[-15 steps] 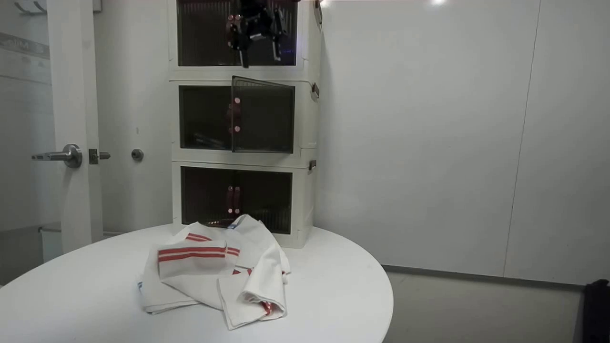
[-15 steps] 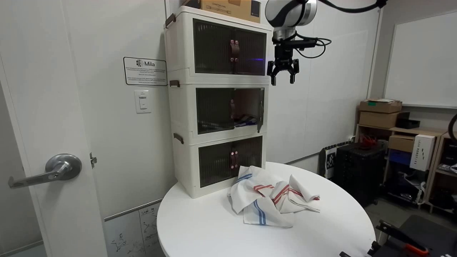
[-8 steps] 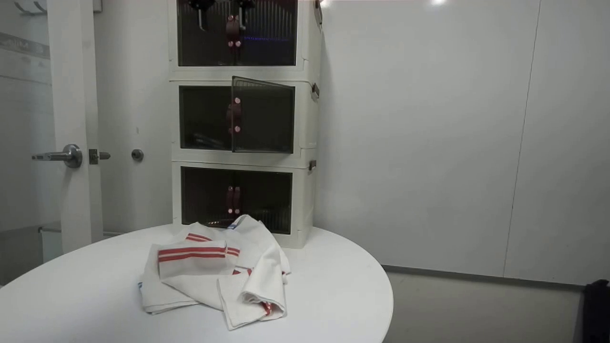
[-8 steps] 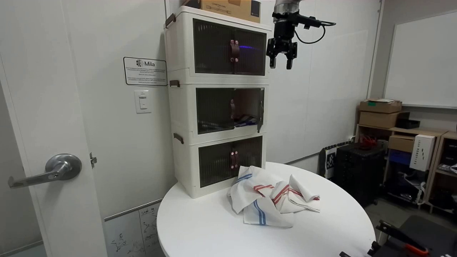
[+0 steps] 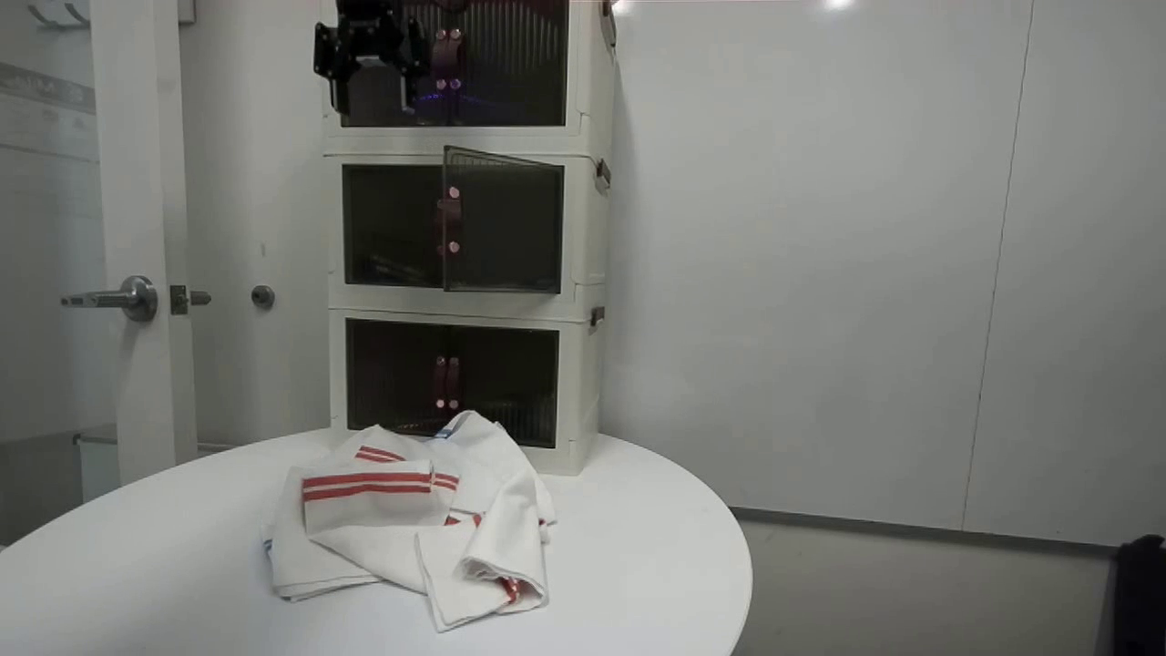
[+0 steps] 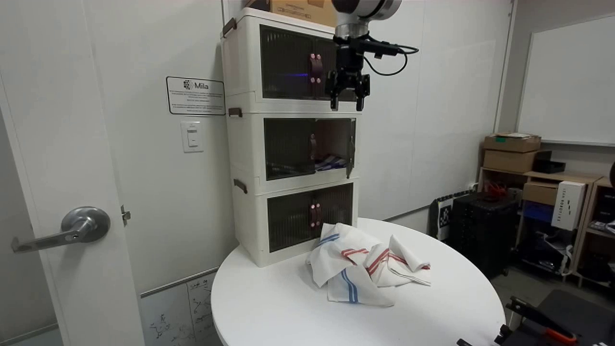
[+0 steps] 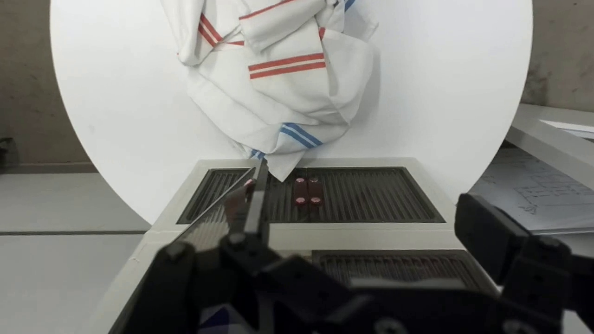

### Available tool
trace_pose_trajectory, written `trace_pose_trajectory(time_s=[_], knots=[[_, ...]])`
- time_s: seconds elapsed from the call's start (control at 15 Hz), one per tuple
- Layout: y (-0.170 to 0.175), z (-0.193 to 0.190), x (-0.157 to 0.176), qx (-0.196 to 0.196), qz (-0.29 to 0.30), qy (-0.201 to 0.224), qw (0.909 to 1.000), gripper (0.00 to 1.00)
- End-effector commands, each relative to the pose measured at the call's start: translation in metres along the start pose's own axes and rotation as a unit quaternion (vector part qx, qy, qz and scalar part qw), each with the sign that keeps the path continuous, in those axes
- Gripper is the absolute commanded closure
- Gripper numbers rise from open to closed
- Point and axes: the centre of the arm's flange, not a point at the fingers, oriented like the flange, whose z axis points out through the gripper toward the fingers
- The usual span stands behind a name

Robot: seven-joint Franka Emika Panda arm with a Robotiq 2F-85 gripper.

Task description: Open the right cabinet door of the middle section

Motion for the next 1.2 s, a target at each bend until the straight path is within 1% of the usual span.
trace_pose_trajectory(time_s=[0.0, 0.13, 0.2, 0.33, 0.6, 0.73, 0.93, 1.13], knots=[[-0.018, 0.026, 0.033, -0.022, 0.070, 0.002, 0.9973, 0.00], [-0.018, 0.037, 0.043, -0.030, 0.112, 0.000, 0.9933, 0.00], [-0.018, 0.040, 0.047, -0.031, 0.123, -0.001, 0.9919, 0.00], [-0.016, 0.043, 0.054, -0.032, 0.140, 0.006, 0.9897, 0.00], [-0.016, 0.034, 0.066, -0.028, 0.161, 0.021, 0.9863, 0.00], [-0.012, 0.031, 0.069, -0.029, 0.174, 0.015, 0.9842, 0.00], [-0.003, 0.033, 0.068, -0.031, 0.176, -0.008, 0.9838, 0.00], [0.013, 0.034, 0.068, -0.035, 0.186, -0.027, 0.9815, 0.00]])
